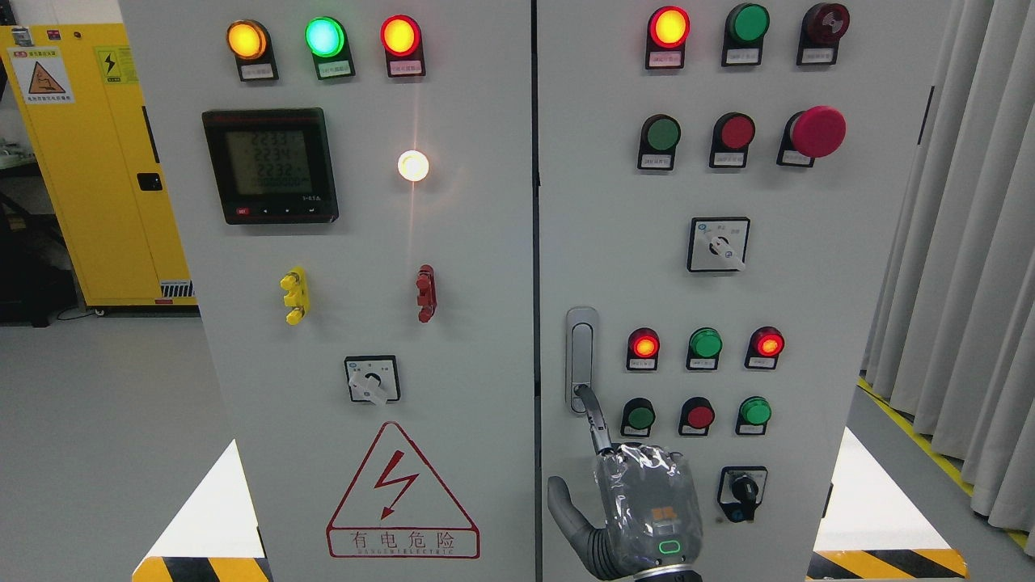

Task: Release door handle

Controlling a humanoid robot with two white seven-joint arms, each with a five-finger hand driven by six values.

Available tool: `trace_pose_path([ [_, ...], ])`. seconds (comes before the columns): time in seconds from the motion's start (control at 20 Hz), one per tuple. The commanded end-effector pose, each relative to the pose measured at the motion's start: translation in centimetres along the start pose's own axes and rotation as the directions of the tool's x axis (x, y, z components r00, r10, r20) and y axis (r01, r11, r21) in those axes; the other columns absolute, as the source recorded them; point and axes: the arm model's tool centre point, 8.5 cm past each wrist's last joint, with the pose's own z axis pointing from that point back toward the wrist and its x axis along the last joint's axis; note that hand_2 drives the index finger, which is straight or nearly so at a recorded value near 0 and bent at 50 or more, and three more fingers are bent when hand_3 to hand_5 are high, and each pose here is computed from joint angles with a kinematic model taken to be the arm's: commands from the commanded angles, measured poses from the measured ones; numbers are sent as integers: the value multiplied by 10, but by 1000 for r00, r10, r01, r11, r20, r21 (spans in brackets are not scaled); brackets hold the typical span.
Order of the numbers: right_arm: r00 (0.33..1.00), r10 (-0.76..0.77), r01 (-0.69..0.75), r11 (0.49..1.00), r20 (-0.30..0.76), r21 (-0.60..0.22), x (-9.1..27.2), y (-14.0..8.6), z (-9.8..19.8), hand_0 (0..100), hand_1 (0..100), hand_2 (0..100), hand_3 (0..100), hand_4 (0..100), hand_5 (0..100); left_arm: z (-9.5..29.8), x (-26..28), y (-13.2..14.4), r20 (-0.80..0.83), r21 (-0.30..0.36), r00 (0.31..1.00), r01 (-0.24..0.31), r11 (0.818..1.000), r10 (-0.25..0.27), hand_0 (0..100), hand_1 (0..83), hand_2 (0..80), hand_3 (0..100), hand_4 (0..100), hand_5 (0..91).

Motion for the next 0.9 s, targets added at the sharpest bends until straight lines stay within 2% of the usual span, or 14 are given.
trace_pose_path([
  [0.0, 1000, -1, 1, 1000, 2, 5, 1, 1, 0, 468, 359, 0, 994, 980, 1000, 0, 4, -1, 12, -2, 1000, -2, 1000, 2, 120, 556, 0, 0, 0, 0],
  [0.85, 1000, -4, 4, 1000, -1, 25, 0, 4, 4, 473, 362, 0, 1000, 984, 1000, 0, 4, -1, 12, -2, 1000, -2, 1000, 2, 120, 556, 0, 0, 0, 0],
])
